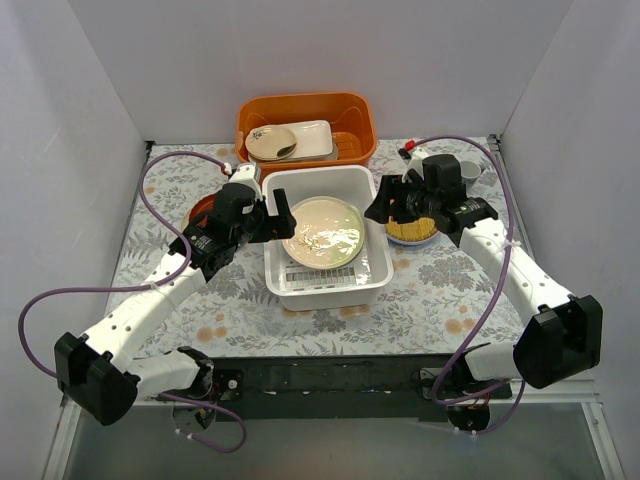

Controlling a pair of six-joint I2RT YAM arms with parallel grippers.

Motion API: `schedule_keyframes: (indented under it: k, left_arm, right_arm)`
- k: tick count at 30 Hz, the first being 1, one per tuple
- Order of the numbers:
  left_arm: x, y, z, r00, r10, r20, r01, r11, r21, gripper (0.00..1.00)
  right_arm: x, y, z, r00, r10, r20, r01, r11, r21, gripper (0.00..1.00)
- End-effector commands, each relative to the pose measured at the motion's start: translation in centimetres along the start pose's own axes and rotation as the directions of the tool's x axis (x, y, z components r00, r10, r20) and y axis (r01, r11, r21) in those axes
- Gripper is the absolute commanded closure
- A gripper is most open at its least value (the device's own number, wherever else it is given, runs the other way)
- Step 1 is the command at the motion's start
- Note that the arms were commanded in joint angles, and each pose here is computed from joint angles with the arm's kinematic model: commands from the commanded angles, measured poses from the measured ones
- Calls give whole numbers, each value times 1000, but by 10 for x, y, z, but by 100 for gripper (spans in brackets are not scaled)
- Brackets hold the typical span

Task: Place the plates into the plastic bin on the countertop
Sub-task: Place the plate in the plastic bin, then pick up the plate at the center of the board.

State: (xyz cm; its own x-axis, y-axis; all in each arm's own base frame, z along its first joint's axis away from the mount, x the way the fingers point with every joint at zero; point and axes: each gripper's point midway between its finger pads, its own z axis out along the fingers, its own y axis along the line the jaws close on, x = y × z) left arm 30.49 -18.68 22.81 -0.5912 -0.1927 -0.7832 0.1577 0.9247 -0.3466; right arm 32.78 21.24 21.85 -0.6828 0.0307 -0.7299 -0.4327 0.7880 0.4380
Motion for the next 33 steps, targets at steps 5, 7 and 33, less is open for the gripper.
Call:
schedule_keyframes:
  k: [5,7,33]
  left_arm:
    - [-13,1,-8,999,-21,37,21,1000,9,2]
    - [-16,5,-7,999,-28,40,28,1000,3,2]
    - [-7,178,45,717,-689,-110,695,718,37,2]
  right_arm:
    - [-6,2,-2,999,-13,36,14,1000,-13,31]
    - [-5,1,-3,999,-12,40,12,1000,-11,31]
    - [3,-16,-18,998,16,65,-16,1000,-8,26]
